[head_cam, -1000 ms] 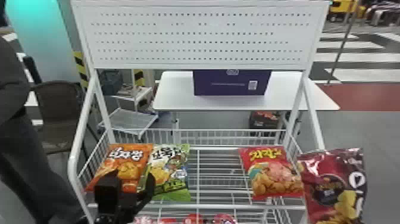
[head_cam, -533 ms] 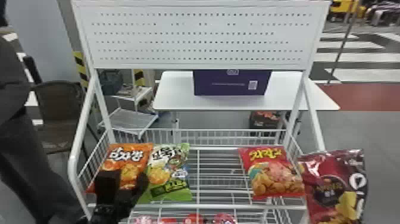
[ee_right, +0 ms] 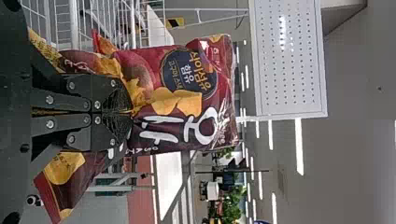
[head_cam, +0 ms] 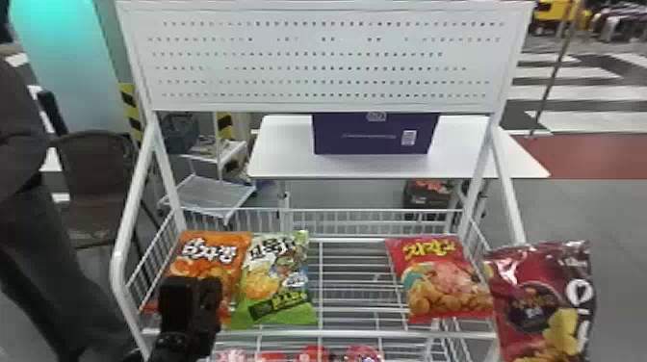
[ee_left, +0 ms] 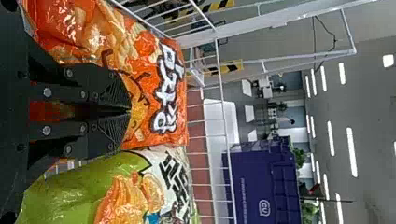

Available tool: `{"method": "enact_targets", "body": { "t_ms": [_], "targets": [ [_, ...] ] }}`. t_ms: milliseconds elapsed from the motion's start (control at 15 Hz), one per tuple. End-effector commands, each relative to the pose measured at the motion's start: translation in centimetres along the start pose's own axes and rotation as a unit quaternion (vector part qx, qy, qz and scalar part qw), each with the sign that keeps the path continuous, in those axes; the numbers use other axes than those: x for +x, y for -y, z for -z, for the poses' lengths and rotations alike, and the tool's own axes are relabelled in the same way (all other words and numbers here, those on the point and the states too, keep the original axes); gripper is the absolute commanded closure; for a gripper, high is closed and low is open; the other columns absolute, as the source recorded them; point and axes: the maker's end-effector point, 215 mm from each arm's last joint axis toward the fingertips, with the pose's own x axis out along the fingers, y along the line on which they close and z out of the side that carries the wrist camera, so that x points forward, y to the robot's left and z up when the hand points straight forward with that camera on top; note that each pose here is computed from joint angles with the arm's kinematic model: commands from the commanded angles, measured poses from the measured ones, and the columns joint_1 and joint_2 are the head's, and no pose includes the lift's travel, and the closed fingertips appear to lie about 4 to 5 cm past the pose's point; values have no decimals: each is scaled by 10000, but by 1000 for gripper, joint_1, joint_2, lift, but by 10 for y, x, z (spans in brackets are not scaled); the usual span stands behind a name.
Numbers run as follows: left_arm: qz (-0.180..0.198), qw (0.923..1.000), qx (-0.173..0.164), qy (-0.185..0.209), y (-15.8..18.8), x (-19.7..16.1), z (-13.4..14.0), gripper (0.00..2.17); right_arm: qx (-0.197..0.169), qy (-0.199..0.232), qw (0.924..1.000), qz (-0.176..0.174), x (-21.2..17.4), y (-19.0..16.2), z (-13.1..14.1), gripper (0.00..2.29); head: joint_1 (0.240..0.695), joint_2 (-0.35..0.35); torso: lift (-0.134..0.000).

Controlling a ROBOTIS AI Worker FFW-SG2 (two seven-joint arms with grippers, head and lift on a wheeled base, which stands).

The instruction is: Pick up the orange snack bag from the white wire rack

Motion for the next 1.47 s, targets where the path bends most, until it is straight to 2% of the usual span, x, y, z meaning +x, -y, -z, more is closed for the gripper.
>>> {"method": "enact_targets", "body": {
  "t_ms": [0,267,467,933,1133,1400],
  "targets": [
    [-79,10000,41,-32,-5,0,2,2145,6,3,10000,3,0,0,0,2098,499,0,0],
    [-108,9978,-175,632,2,-30,-60,2145,7,5,10000,13,1,1,0,2098,499,0,0],
    [-181,9947,-343,952,-5,-71,-86,2145,14,12,10000,16,0,2,0,2098,499,0,0],
    [-202,9880,-785,1316,-27,-182,-71,2145,46,24,10000,15,1,0,-1,2098,499,0,0],
    [-151,9853,-880,1454,-28,-207,-70,2145,56,31,10000,-16,1,-3,-2,2098,499,0,0],
    [-127,9851,-964,1416,-30,-220,-59,2145,45,25,10000,-19,0,-2,-2,2098,499,0,0]
  ]
}}
